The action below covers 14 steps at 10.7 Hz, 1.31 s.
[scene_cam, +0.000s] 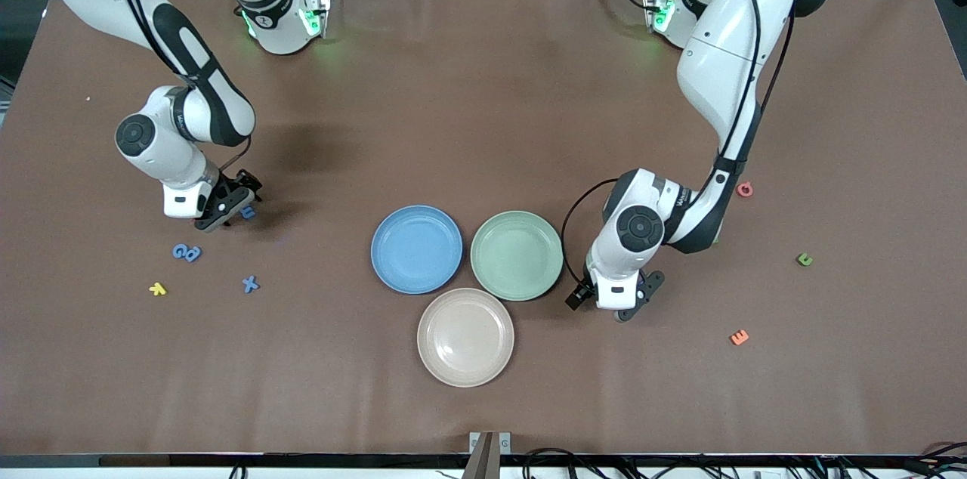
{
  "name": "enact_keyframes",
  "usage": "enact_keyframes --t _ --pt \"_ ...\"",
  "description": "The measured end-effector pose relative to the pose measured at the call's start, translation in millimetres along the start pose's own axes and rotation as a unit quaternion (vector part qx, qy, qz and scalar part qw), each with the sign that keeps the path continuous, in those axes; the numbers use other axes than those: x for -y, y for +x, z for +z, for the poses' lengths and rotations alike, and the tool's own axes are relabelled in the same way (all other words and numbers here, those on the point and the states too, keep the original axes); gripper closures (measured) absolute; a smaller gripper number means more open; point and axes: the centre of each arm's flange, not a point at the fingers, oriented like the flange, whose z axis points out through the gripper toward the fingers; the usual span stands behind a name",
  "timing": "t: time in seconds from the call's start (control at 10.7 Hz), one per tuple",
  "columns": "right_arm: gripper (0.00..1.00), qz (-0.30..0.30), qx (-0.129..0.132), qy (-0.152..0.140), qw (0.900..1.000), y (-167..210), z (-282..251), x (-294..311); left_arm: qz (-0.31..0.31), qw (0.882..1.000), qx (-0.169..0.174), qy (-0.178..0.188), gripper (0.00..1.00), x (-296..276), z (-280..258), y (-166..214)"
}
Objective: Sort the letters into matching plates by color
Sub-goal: 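Grasp the blue 3 with the right gripper while the left gripper grasps green p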
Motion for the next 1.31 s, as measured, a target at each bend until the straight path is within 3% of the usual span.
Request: enact_keyframes --t 0.09,0.19,1.03,1.31 --pt "0.14 -0.001 -0.001 -0.001 1.0 0.5 -1.1 -0.3 -0.005 1.0 -0.006 0.002 0.0 3.5 0.5 8.7" --pt "0.29 -0.001 -0.003 -0.004 1.0 1.2 -3.7 -1.2 -0.009 1.0 -0.01 0.004 0.0 6.5 0.7 16.1" --pt "0.36 -0.003 -0.006 -0.006 1.0 3.8 -6.0 -1.1 -0.002 1.0 -0.011 0.001 0.0 0.7 -1.7 7.3" --pt "0.45 -0.007 -0.011 -0.007 1.0 10.2 -7.9 1.1 -0.003 1.0 -0.011 0.003 0.0 1.3 -0.3 7.5"
